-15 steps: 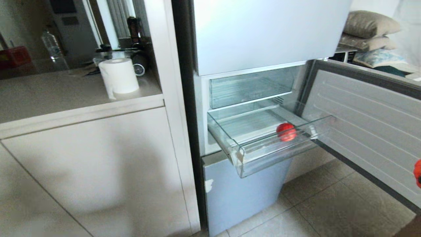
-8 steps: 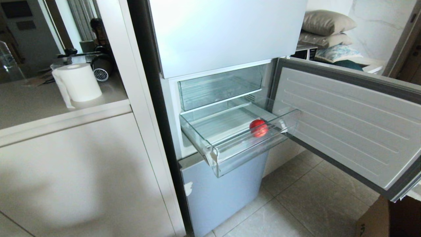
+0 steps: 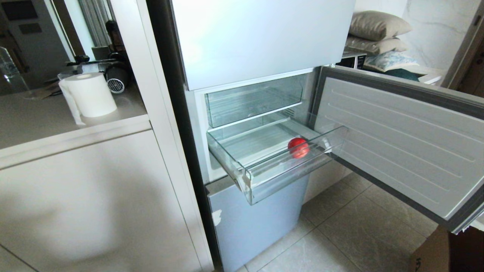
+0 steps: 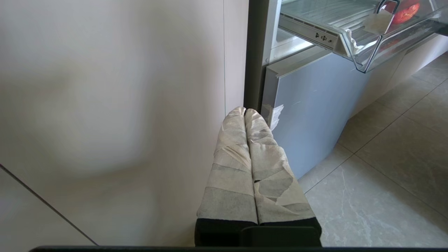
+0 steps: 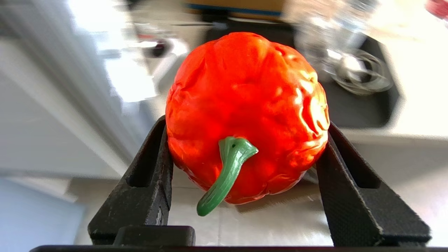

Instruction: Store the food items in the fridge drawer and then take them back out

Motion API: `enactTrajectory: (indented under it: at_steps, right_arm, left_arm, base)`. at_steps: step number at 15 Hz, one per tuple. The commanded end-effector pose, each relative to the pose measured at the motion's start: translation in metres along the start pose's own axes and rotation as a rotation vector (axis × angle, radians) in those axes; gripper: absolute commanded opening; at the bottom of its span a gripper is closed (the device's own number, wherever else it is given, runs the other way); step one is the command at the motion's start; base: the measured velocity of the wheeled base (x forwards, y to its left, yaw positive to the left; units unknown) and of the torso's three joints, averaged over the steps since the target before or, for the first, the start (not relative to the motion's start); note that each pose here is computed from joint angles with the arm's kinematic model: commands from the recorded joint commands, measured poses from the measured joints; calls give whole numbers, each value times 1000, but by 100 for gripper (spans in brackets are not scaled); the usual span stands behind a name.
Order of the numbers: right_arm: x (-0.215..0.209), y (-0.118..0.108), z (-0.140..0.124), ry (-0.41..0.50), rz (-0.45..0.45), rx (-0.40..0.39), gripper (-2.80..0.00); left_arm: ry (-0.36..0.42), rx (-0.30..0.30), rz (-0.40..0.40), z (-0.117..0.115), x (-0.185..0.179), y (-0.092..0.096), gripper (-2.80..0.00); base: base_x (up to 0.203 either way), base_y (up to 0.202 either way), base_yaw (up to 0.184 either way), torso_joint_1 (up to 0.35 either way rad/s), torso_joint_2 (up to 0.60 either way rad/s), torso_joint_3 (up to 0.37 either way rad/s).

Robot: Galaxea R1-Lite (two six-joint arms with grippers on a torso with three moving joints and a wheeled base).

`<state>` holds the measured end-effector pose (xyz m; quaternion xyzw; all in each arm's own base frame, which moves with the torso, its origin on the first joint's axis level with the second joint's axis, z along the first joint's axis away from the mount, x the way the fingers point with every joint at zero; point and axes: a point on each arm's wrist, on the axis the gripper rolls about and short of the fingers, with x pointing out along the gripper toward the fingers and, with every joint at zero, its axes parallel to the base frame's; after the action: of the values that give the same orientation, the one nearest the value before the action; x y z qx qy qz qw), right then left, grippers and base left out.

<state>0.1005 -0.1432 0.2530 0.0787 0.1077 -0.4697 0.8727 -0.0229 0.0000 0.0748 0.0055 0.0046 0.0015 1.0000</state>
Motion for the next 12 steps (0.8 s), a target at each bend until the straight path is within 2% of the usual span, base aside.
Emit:
enactTrajectory:
  at_steps: [1,3,5,7,10,12]
  right_arm:
    - [25,-19,-6,65,-71,29,-280]
    - [58,-30,-12,97,-81,46,-280]
    - [96,-38,-21,88,-53,56,-280]
    - [140,-44,-39,69,16,59,-280]
    - [198,-50,-66,-8,156,61,-280]
    - [232,-54,-82,-32,196,64,-280]
  left_arm:
    - [1,0,0,0,0,0,-280]
    - [1,0,0,0,0,0,-280]
    - [3,0,0,0,0,0,-280]
    - [1,0,0,0,0,0,-280]
    - [1,0,0,0,0,0,-280]
    - [1,0,0,0,0,0,-280]
  base:
    - [0,0,0,0,0,0]
    - [0,0,0,0,0,0]
    - [0,0,0,0,0,0]
    - [0,0,0,0,0,0]
    - [0,0,0,0,0,0]
    - [0,0,0,0,0,0]
